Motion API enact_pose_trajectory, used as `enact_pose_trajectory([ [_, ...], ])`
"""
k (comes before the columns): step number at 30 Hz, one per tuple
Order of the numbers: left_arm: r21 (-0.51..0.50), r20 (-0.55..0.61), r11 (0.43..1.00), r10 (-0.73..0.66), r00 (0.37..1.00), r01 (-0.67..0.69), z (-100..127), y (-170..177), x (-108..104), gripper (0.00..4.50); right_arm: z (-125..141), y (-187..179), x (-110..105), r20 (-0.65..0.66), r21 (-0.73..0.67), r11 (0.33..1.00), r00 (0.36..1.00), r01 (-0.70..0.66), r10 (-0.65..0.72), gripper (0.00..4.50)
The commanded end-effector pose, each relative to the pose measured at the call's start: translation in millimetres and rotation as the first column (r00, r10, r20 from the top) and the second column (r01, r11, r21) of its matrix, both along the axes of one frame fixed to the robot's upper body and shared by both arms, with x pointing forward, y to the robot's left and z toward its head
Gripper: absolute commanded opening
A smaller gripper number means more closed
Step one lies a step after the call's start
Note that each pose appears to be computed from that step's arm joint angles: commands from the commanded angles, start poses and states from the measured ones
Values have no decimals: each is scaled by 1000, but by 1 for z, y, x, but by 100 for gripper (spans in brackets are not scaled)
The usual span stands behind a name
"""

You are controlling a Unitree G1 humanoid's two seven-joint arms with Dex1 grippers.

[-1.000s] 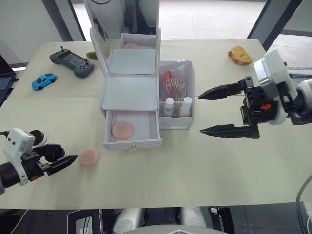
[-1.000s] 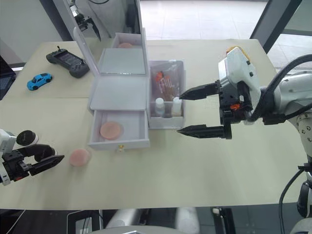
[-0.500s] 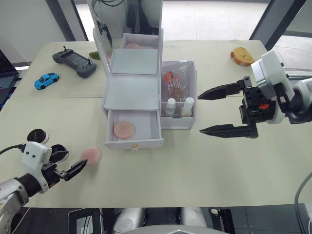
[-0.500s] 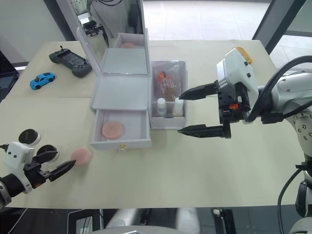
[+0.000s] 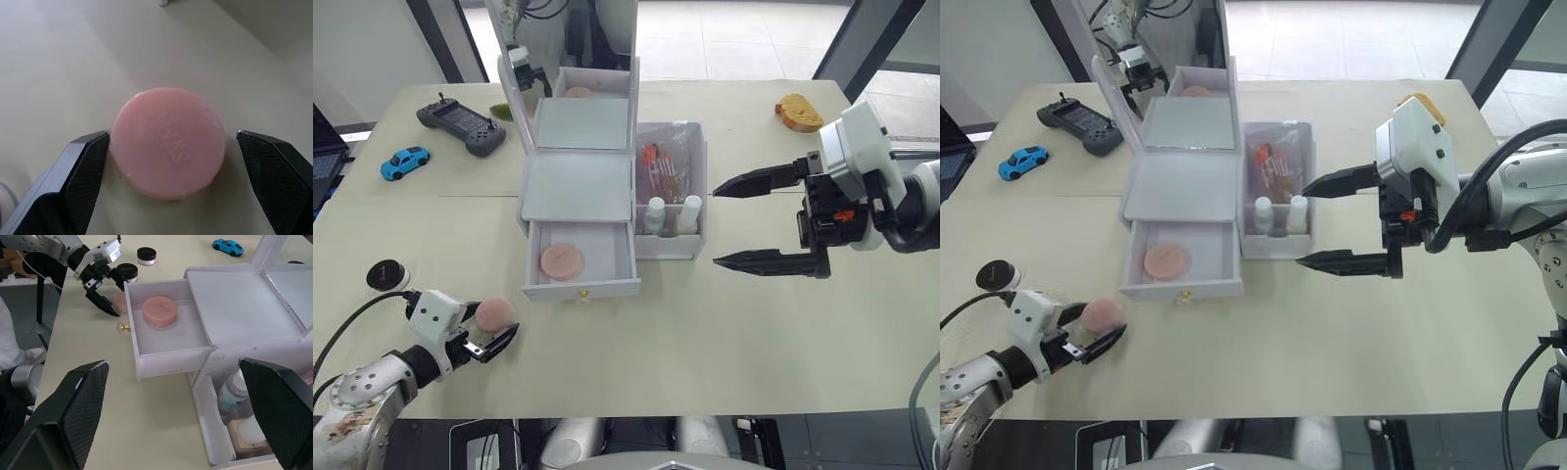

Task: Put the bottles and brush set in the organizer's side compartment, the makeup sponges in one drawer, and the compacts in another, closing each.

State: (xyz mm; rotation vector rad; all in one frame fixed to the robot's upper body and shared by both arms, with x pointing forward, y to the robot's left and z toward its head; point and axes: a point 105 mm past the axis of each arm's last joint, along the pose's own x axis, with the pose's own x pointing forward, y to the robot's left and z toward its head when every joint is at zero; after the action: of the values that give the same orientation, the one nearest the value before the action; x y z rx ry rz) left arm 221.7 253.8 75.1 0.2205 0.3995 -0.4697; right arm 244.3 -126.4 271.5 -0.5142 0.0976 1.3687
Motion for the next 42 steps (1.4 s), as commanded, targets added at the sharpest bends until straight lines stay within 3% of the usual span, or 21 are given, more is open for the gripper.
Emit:
enact_pose_trajectory([
  [1, 18, 9, 1000, -4, 1000, 4, -2, -1, 4, 407, 12, -1, -4, 65, 2, 1000, 998, -1, 1, 450],
  [5, 18, 2, 1000, 6, 1000, -6, -3, 8, 5, 299, 12, -2, -4, 68, -1, 1000, 998, 1, -1, 450],
  [9, 23, 37, 999, 21, 999, -22, 6, 21, 11, 296, 12, -1, -4, 72, 2, 1000, 997, -4, 4, 450],
  [16, -24, 253, 999, -19, 967, 26, 90, 32, 55, 296, 19, 3, -3, 84, 10, 999, 996, -35, 34, 450],
  [20, 1, 376, 969, -228, 898, 246, 151, 4, 65, 296, 24, 4, -1, 93, 13, 1000, 995, -26, 25, 450],
  [25, 83, 320, 797, -590, 741, 599, 180, -64, 59, 296, 28, 8, 1, 99, 14, 1000, 995, -4, 3, 450],
  [32, 175, 179, 618, -786, 592, 767, 176, -106, 51, 296, 34, 1, -3, 111, 11, 998, 992, 60, -61, 450],
  [35, 228, 123, 575, -818, 563, 786, 165, -113, 55, 296, 34, -2, -4, 103, 14, 995, 990, 97, -98, 450],
  [42, 242, 74, 482, -875, 479, 842, 147, -132, 54, 296, 35, -6, -4, 112, 17, 987, 981, 157, -158, 450],
])
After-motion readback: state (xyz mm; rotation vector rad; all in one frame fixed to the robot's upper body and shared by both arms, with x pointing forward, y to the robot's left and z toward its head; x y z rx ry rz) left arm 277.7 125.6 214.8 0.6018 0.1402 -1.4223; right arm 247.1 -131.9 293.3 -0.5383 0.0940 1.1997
